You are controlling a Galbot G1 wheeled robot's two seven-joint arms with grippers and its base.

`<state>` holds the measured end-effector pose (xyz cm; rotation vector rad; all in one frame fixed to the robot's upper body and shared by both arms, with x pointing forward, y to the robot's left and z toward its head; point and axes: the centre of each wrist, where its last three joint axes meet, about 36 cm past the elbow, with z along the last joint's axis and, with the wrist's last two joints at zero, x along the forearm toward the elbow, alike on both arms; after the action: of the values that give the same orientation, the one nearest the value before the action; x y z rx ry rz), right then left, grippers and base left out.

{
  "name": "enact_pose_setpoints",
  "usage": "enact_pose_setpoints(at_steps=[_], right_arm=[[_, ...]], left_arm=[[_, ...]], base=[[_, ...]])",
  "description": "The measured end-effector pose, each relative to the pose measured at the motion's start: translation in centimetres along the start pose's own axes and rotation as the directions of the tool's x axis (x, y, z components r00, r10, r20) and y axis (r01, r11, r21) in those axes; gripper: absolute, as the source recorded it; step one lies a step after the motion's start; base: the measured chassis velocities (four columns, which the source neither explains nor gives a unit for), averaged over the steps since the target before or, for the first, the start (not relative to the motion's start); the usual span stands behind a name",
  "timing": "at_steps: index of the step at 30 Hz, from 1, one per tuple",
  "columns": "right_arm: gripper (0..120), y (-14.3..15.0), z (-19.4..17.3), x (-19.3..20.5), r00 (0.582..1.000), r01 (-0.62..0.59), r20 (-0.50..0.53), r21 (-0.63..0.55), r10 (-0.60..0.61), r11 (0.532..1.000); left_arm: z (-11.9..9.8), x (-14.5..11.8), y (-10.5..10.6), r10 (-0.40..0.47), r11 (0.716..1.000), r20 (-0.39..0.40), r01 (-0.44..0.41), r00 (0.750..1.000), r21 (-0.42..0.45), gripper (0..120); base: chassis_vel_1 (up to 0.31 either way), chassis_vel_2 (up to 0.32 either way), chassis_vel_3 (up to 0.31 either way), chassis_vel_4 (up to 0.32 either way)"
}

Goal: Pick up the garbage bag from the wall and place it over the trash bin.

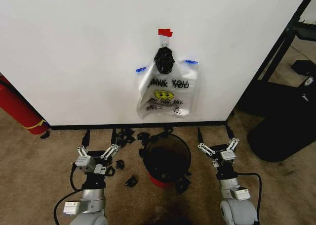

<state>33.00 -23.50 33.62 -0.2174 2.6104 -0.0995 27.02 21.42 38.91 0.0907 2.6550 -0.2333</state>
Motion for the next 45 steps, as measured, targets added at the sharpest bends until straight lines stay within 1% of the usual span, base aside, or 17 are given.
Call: enact_pose_setpoints(at_steps=[1, 2, 4, 6, 9, 10, 15, 16, 17, 18, 21, 24, 29, 32, 35, 42, 45], right_arm=[[100, 0.4, 0.0, -0.4, 1.000, -0.005, 0.002, -0.042, 0.005, 0.999], [100, 0.4, 0.0, -0.4, 1.000, -0.005, 0.002, -0.042, 0.005, 0.999], [100, 1.4, 0.0, -1.7, 1.000, -0.007, 0.003, -0.149, 0.008, 0.989], [100, 2.8, 0.2, -3.7, 1.000, 0.003, 0.013, -0.290, 0.001, 0.957], [100, 5.4, 0.6, -7.9, 1.000, 0.027, 0.019, -0.496, -0.020, 0.868], [100, 5.4, 0.6, -7.9, 1.000, 0.027, 0.019, -0.496, -0.020, 0.868], [100, 9.4, 1.4, -14.6, 0.998, 0.066, 0.030, -0.708, -0.063, 0.703], [100, 10.0, 1.5, -15.8, 0.997, 0.068, 0.031, -0.736, -0.067, 0.674], [100, 10.0, 1.5, -15.8, 0.997, 0.068, 0.031, -0.736, -0.067, 0.674], [100, 10.7, 1.5, -17.1, 0.997, 0.066, 0.030, -0.768, -0.067, 0.637], [100, 11.7, 1.0, -20.6, 0.999, 0.043, 0.020, -0.834, -0.048, 0.550], [100, 11.9, 0.6, -23.5, 0.999, 0.019, -0.004, -0.867, -0.046, 0.498], [100, 11.3, -0.5, -26.2, 0.994, 0.018, -0.036, -0.882, -0.106, 0.471], [100, 10.6, -0.3, -28.1, 0.987, 0.031, -0.049, -0.877, -0.154, 0.479], [100, 10.2, 0.1, -29.1, 0.985, 0.036, -0.052, -0.875, -0.166, 0.484], [100, 10.1, 0.9, -29.5, 0.981, 0.050, -0.048, -0.871, -0.186, 0.489], [96, 10.0, 1.0, -29.6, 0.982, 0.056, -0.042, -0.869, -0.186, 0.492]], left_arm=[[0.0, 0.1, 0.0, 0.001, 1.000, -0.002, -0.001, 1.000, -0.002, 100], [0.0, 0.1, 0.0, 0.001, 1.000, -0.002, -0.001, 1.000, -0.002, 100], [-0.2, 0.1, 0.1, 0.005, 1.000, 0.000, -0.005, 1.000, -0.010, 100], [-0.4, 0.1, 0.4, 0.008, 1.000, 0.001, -0.007, 1.000, -0.020, 100], [-0.5, 0.1, 0.8, 0.010, 0.999, 0.000, -0.010, 1.000, -0.033, 100], [-0.5, 0.1, 0.8, 0.010, 0.999, 0.000, -0.010, 1.000, -0.033, 100], [-0.4, 0.0, 1.1, 0.009, 0.999, -0.012, -0.009, 1.000, -0.042, 100], [-0.3, -0.1, 1.2, 0.011, 0.999, -0.016, -0.011, 1.000, -0.044, 100], [-0.3, -0.1, 1.2, 0.011, 0.999, -0.016, -0.011, 1.000, -0.044, 100], [-0.2, -0.1, 1.3, 0.011, 0.999, -0.019, -0.012, 1.000, -0.046, 100], [0.1, -0.3, 1.5, 0.008, 0.999, -0.026, -0.009, 1.000, -0.049, 100], [0.4, -0.2, 1.8, 0.006, 0.999, -0.034, -0.007, 0.999, -0.052, 100], [0.7, -0.4, 2.1, 0.003, 0.998, -0.037, -0.005, 0.999, -0.058, 100], [0.8, -0.6, 2.2, 0.004, 0.998, -0.037, -0.006, 0.999, -0.061, 100], [0.8, -0.7, 2.4, 0.003, 0.998, -0.039, -0.006, 0.999, -0.064, 100], [1.0, -0.7, 2.8, 0.002, 0.998, -0.046, -0.005, 0.999, -0.065, 100], [1.1, -0.7, 2.8, 0.003, 0.998, -0.048, -0.006, 0.999, -0.064, 100]], base=[[0.000, 0.000, 0.000, 0.000], [0.000, 0.000, 0.000, 0.000], [0.000, 0.000, 0.000, 0.000], [0.000, 0.000, 0.000, 0.000], [0.000, 0.000, 0.000, 0.000], [0.000, 0.000, 0.000, 0.000], [0.000, 0.000, 0.000, 0.000], [0.000, 0.000, 0.000, 0.000], [0.000, 0.000, 0.000, 0.000], [0.000, 0.000, 0.000, 0.000], [0.000, 0.000, 0.000, 0.000], [0.000, 0.000, 0.000, 0.000], [0.000, 0.000, 0.000, 0.000], [0.000, 0.000, 0.000, 0.000], [0.000, 0.000, 0.000, 0.000], [0.000, 0.000, 0.000, 0.000], [0.000, 0.000, 0.000, 0.000]])
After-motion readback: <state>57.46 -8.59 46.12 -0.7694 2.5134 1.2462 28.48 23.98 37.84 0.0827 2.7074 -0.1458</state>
